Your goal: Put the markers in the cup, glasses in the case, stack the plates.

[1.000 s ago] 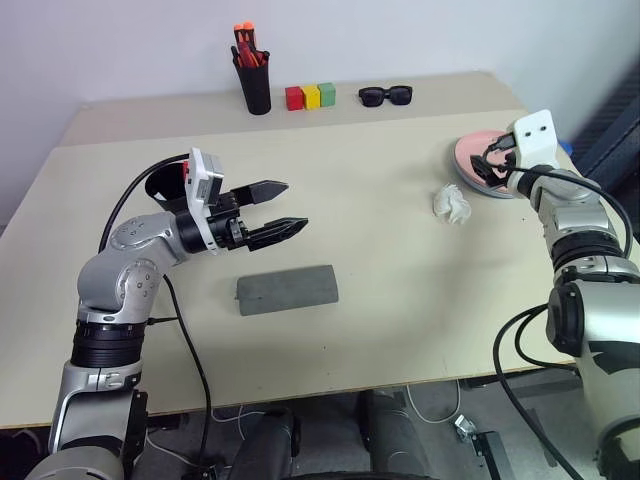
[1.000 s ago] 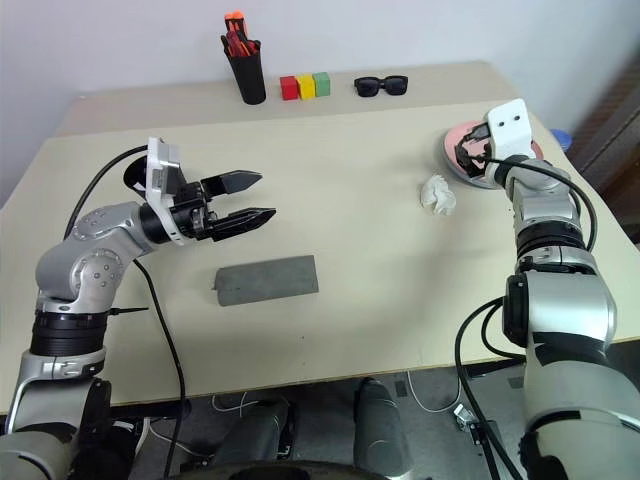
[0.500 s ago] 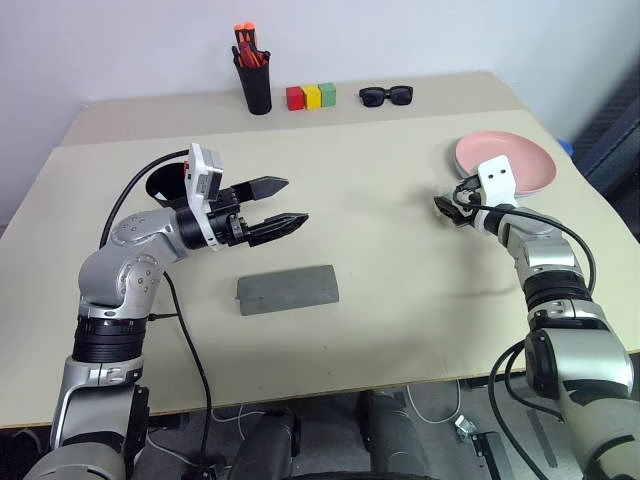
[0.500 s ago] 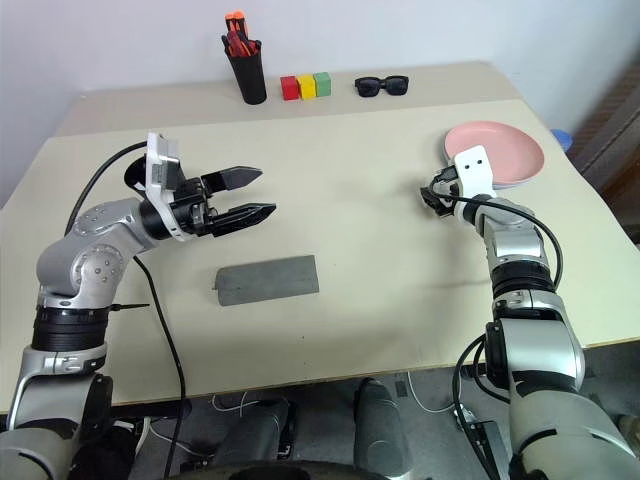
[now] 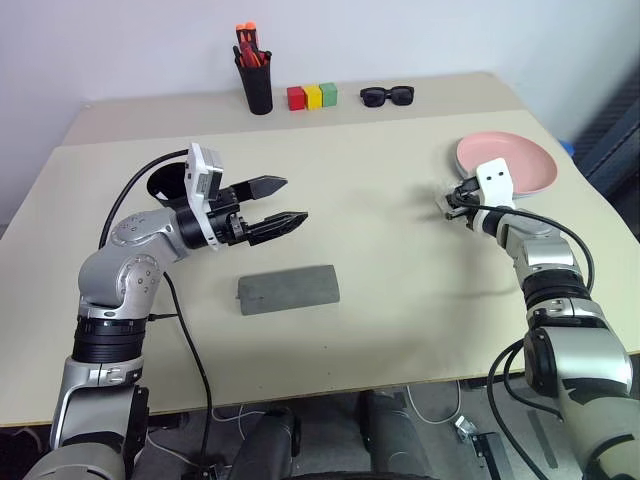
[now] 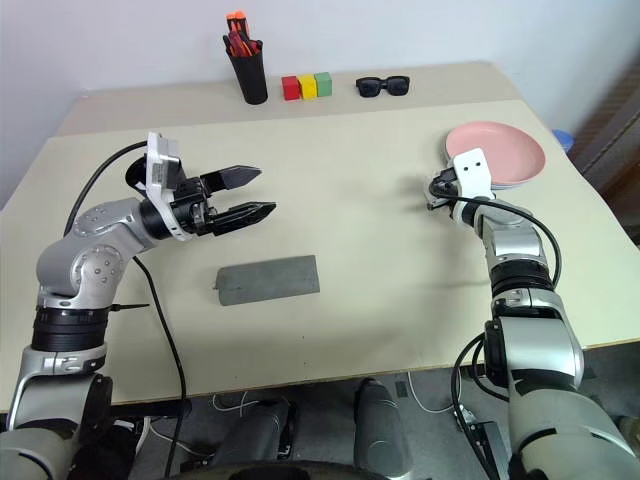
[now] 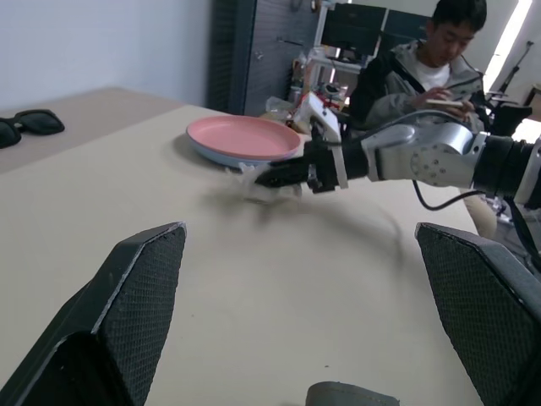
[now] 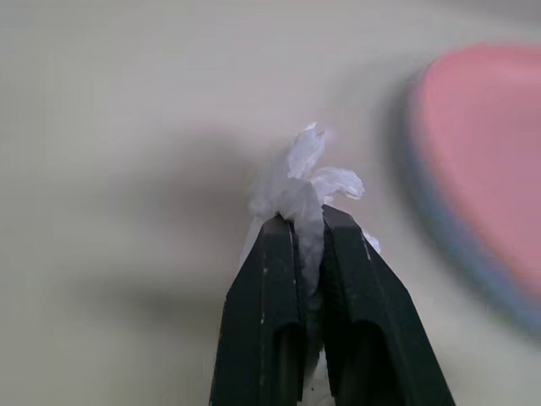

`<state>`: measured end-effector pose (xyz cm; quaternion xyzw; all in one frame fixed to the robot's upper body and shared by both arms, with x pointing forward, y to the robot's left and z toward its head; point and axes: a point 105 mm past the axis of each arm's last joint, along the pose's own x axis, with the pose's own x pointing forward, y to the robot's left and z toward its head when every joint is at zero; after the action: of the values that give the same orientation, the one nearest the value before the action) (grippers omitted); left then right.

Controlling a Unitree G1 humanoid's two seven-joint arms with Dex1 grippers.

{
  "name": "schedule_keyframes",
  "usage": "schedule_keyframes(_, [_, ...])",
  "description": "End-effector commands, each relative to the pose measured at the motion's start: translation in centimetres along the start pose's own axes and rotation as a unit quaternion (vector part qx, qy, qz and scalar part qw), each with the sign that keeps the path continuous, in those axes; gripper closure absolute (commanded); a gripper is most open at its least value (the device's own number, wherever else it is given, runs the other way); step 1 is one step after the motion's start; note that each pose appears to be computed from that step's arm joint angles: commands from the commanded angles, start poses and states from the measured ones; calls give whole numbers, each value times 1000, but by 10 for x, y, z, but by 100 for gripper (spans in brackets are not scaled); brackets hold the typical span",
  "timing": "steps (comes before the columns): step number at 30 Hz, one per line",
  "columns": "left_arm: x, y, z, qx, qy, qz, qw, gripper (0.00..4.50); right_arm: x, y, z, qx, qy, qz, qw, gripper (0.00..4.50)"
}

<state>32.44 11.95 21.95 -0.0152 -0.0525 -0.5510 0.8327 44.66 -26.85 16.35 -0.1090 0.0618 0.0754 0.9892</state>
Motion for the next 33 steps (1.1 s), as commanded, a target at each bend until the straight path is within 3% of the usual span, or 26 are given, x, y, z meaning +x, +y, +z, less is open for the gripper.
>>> schedule_keyframes(1, [1, -3, 15, 23, -22, -7, 999, 0, -6, -36, 51, -16, -78, -84, 993, 448])
schedule_keyframes(3, [2, -3, 16, 23, -24, -8, 999, 0, -8, -48, 55, -24, -78, -121, 989, 448])
schedule_keyframes(6, [3, -4, 17, 22, -27, -8, 999, 0, -9, -58, 55, -39, -68, -157, 985, 345])
schedule_keyframes(13, [-2, -5, 19, 26, -24, 0, 999, 0, -8, -62, 51, -78, -50, -194, 977, 1])
schedule_keyframes(18, [-9, -5, 18, 24, -23, 13, 999, 0, -6, -50, 72, -83, -106, -164, 977, 1])
schedule_keyframes(23, [-21, -7, 15, 35, -17, 26, 999, 0, -8, 7, 90, -6, -217, 58, 975, 1])
schedule_keyframes(29, [-50, -11, 10, 48, 4, 44, 998, 0, -70, 93, 88, -3, -265, 355, 897, 1])
schedule_keyframes(33, [-61, -15, 5, 50, 17, 56, 997, 0, -101, 128, 76, -8, -223, 447, 866, 1])
